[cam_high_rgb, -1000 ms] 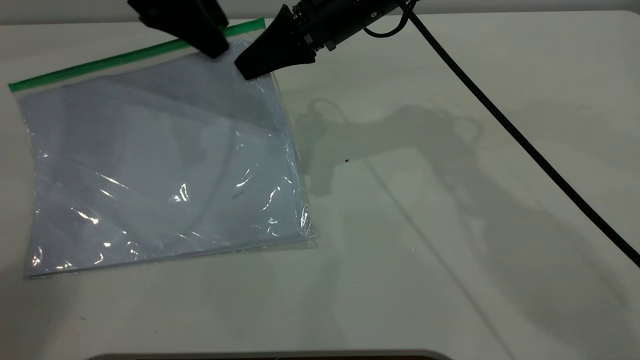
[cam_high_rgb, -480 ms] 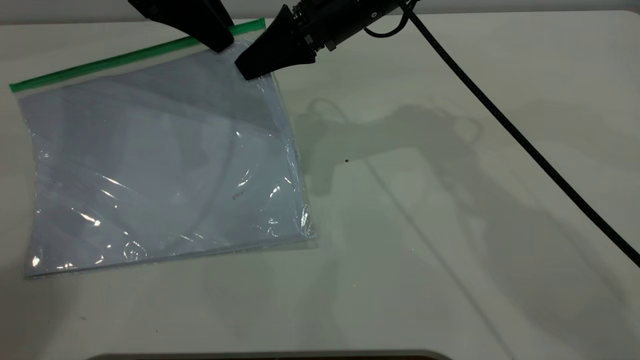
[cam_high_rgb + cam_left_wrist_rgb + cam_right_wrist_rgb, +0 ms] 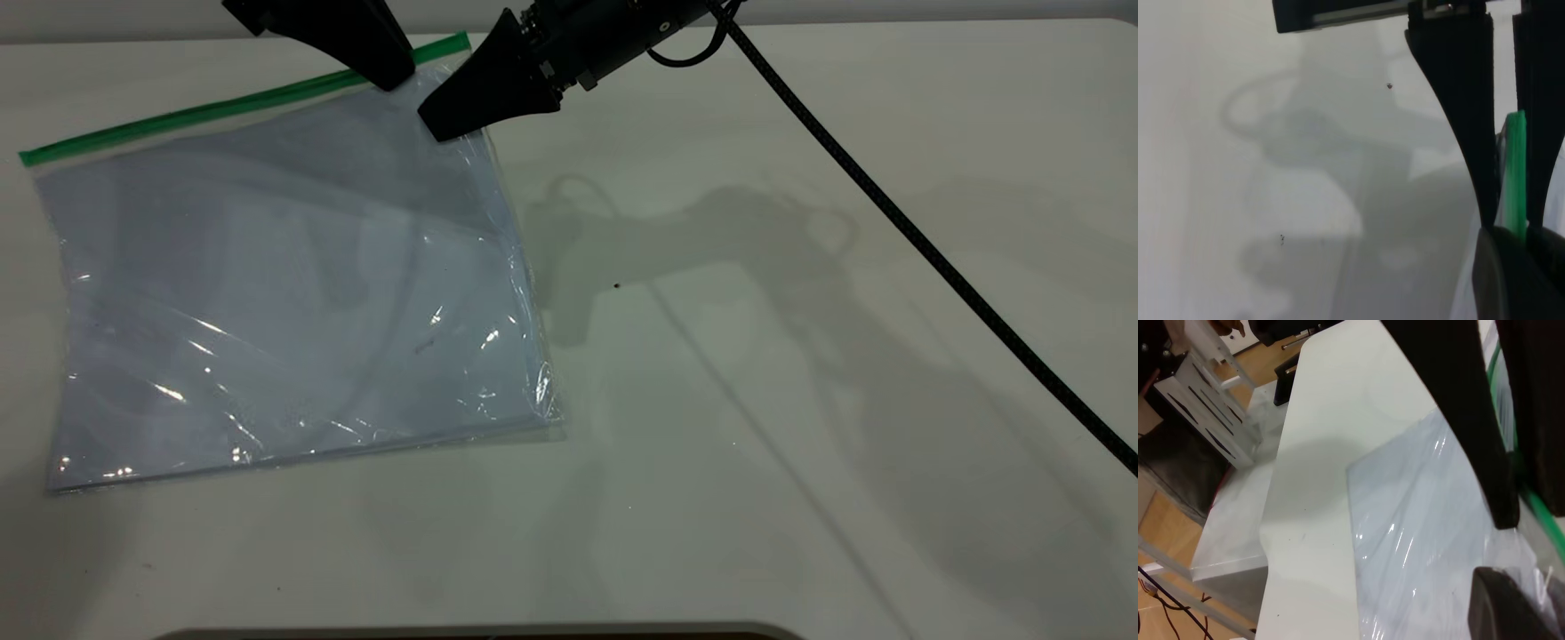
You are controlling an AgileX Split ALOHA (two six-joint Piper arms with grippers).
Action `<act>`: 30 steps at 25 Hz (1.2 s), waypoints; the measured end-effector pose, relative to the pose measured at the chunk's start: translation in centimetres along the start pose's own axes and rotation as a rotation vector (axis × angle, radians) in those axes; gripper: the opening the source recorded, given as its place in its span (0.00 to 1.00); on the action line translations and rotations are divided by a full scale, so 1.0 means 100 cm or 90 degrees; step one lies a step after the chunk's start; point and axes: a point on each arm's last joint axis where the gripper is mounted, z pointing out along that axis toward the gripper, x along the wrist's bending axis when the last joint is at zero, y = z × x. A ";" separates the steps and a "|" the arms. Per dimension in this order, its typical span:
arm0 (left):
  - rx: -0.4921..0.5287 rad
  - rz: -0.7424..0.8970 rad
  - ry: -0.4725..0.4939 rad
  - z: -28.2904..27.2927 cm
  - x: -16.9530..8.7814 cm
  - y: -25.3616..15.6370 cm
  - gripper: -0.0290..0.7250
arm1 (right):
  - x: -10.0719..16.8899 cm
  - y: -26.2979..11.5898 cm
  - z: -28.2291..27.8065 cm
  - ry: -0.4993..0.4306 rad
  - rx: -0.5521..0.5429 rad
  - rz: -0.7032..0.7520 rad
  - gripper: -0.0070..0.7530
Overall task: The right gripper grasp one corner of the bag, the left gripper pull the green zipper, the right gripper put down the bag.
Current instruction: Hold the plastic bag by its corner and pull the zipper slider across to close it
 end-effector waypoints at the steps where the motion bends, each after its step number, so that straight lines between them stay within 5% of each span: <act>1: 0.000 0.000 0.000 0.000 0.000 0.000 0.11 | 0.000 0.000 0.000 -0.001 0.000 0.004 0.05; 30: 0.094 -0.202 0.065 -0.043 0.023 -0.078 0.11 | -0.047 -0.032 -0.111 -0.101 -0.081 0.149 0.05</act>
